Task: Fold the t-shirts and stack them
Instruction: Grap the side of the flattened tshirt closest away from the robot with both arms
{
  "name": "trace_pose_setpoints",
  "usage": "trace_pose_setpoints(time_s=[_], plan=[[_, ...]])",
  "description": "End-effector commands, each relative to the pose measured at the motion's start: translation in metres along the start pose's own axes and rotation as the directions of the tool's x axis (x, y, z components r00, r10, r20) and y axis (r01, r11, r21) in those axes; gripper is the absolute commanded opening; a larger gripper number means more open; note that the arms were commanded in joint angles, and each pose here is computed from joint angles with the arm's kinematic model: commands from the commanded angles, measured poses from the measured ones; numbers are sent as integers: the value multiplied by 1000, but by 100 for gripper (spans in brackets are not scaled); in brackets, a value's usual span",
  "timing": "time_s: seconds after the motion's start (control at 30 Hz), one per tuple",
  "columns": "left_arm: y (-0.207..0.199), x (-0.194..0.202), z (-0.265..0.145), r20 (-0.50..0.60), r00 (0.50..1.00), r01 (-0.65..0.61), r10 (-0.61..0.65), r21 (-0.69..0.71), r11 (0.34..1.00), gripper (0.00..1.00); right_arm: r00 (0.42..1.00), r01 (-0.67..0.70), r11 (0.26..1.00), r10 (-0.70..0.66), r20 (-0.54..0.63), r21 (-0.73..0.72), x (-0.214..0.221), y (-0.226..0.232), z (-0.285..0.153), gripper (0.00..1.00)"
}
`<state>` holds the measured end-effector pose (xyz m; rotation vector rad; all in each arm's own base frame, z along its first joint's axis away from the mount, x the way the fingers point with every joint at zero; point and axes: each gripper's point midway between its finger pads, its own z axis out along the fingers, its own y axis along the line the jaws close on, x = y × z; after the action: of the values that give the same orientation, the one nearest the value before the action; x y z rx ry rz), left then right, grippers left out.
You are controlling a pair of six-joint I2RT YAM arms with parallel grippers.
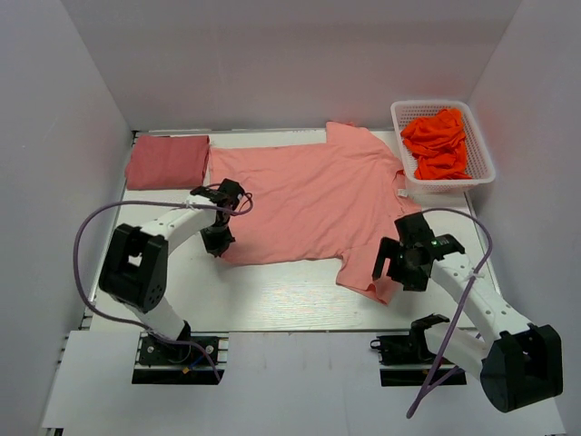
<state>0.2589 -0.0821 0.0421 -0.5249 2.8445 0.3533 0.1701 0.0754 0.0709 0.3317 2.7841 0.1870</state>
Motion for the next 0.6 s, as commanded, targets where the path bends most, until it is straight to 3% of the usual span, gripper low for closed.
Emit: trace_pose_setpoints(time_s=[0.0, 0.07, 0.2, 0.27, 0.37, 0.43, 0.57], plan=[[9, -4, -21, 67, 995, 78, -80, 36, 996, 0, 991, -54, 998, 55, -121, 11, 34, -6, 4, 90], [8, -6, -23, 84, 990, 109, -115, 76, 991, 0, 990, -90, 996, 93, -109, 29, 37, -9, 10, 90], [7, -3, -21, 83, 989, 112, -120, 94, 989, 0, 979, -196, 975, 201, -35, 102, 26, -18, 14, 79], [11, -7, -20, 107, 986, 124, -131, 73, 990, 0, 977, -201, 973, 207, -47, 115, 27, -19, 19, 73], [15, -7, -22, 112, 983, 135, -143, 78, 988, 0, 975, -210, 973, 216, -57, 97, 28, -15, 32, 73], [13, -10, -24, 125, 980, 141, -152, 94, 986, 0, 967, -235, 969, 241, -78, 81, 30, -9, 39, 62], [10, -12, -25, 125, 980, 143, -156, 109, 984, 0, 955, -250, 963, 262, -137, 100, 45, -11, 47, 60]])
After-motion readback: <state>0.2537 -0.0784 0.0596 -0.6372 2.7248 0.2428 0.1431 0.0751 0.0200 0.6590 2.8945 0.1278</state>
